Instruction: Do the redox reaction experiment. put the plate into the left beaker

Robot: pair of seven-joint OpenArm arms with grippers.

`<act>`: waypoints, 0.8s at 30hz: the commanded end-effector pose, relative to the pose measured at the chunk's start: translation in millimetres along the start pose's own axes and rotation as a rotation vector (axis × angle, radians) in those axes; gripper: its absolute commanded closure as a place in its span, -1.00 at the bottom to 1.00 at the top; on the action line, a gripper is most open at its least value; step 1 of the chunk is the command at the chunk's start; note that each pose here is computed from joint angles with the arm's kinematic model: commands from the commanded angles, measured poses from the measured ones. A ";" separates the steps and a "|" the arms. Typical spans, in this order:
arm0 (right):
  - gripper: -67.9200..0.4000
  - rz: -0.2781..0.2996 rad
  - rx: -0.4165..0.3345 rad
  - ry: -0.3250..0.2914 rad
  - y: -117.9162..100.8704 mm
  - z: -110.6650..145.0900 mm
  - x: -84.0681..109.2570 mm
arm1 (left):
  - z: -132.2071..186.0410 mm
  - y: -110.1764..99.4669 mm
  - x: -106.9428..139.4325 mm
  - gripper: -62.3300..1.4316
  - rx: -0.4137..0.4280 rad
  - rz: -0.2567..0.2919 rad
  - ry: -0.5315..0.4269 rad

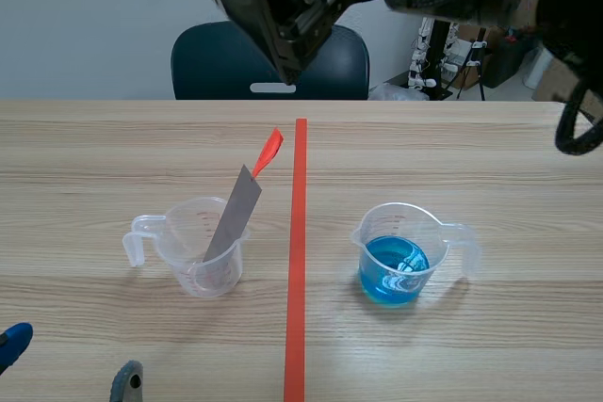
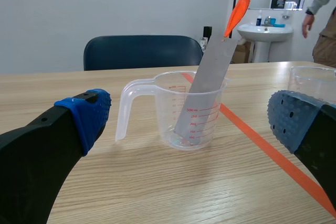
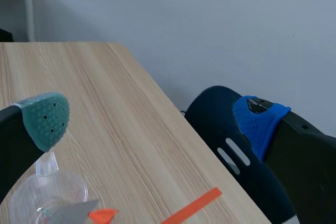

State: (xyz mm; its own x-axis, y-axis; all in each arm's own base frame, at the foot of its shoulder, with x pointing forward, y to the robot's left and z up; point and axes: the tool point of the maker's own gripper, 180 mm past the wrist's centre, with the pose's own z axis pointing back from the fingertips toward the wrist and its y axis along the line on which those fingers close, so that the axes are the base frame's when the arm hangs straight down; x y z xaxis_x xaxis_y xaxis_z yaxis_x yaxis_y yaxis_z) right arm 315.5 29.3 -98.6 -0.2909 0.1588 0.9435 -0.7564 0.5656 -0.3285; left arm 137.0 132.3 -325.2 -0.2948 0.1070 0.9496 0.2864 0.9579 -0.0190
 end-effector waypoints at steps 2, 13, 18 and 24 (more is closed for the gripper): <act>-1.00 -0.007 -0.066 -0.004 -11.7 13.9 0.6 | -1.6 2.2 4.4 -1.00 0.004 -0.006 -0.025; -1.00 0.008 -0.303 0.059 -50.8 85.6 -18.7 | 1.4 1.9 4.4 -1.00 0.004 -0.006 -0.017; -1.00 0.011 -0.356 0.075 -53.4 114.2 -25.7 | 12.4 -0.3 4.9 -1.00 0.005 0.000 0.008; -1.00 -0.008 -0.360 0.102 -42.9 138.4 -38.8 | 24.8 -3.2 4.6 -1.00 0.007 0.009 0.043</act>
State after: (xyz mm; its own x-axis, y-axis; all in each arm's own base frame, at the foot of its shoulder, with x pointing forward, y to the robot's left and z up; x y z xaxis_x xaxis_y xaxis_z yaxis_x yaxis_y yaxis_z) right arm 279.2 -114.3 -137.2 -0.1755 0.2262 0.9581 -0.4975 0.8194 -0.2846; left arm 113.8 132.4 -334.0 -0.2275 0.1061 0.9680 0.2847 0.9579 -0.0381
